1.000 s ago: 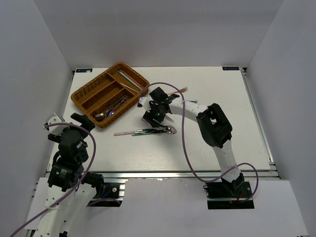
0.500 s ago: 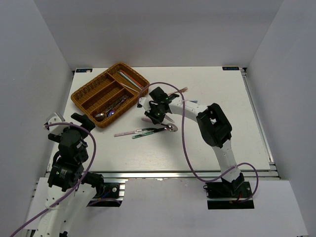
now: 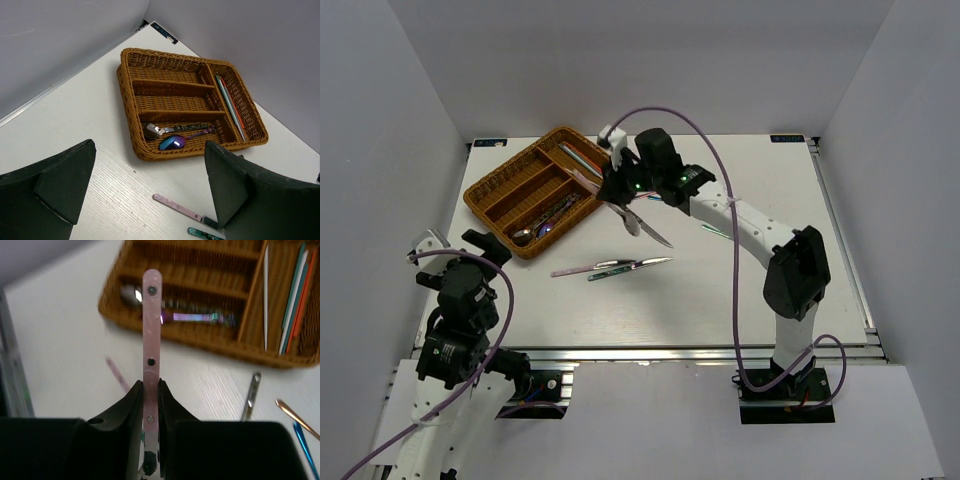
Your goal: Sort the eating utensils into containers
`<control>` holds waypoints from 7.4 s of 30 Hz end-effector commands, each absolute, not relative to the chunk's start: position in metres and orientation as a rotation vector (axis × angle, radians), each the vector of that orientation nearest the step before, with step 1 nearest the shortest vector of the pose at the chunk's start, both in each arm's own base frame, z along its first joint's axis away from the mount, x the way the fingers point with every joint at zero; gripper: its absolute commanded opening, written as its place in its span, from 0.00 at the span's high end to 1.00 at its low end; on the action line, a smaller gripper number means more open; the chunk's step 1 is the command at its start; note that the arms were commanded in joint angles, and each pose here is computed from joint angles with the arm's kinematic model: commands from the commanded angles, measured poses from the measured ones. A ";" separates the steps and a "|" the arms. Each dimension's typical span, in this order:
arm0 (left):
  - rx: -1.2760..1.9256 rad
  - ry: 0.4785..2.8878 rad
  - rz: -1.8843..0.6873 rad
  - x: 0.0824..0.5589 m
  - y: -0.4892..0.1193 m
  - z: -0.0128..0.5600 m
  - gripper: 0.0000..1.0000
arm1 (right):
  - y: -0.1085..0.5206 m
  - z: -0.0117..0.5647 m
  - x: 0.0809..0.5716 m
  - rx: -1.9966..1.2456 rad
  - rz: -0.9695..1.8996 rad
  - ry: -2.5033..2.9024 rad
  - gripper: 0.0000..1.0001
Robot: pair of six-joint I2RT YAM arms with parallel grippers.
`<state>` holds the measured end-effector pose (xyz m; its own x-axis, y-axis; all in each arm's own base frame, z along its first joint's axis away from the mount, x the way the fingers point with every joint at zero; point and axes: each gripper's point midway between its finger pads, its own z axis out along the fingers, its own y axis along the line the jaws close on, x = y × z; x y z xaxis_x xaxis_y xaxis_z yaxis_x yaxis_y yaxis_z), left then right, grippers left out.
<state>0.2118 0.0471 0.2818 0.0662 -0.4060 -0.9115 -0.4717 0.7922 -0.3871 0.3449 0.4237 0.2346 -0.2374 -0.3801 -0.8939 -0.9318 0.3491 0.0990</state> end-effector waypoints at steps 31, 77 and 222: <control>-0.765 1.484 0.051 0.201 0.056 0.289 0.02 | 0.567 0.153 0.458 0.796 1.201 1.788 1.00; -0.671 2.104 0.265 0.471 -0.261 0.088 0.05 | 0.094 0.175 0.256 0.256 0.336 2.014 0.11; 1.073 2.395 -0.384 0.274 -0.265 0.072 0.16 | 0.130 0.190 0.238 -0.039 0.512 2.053 0.11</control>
<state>0.2867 -0.2664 0.0890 -0.5959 0.5279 -0.6051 0.6895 0.7226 -0.0487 0.2345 0.1240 0.1718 -0.5445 0.1727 -0.8208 -0.1974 0.9247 0.3255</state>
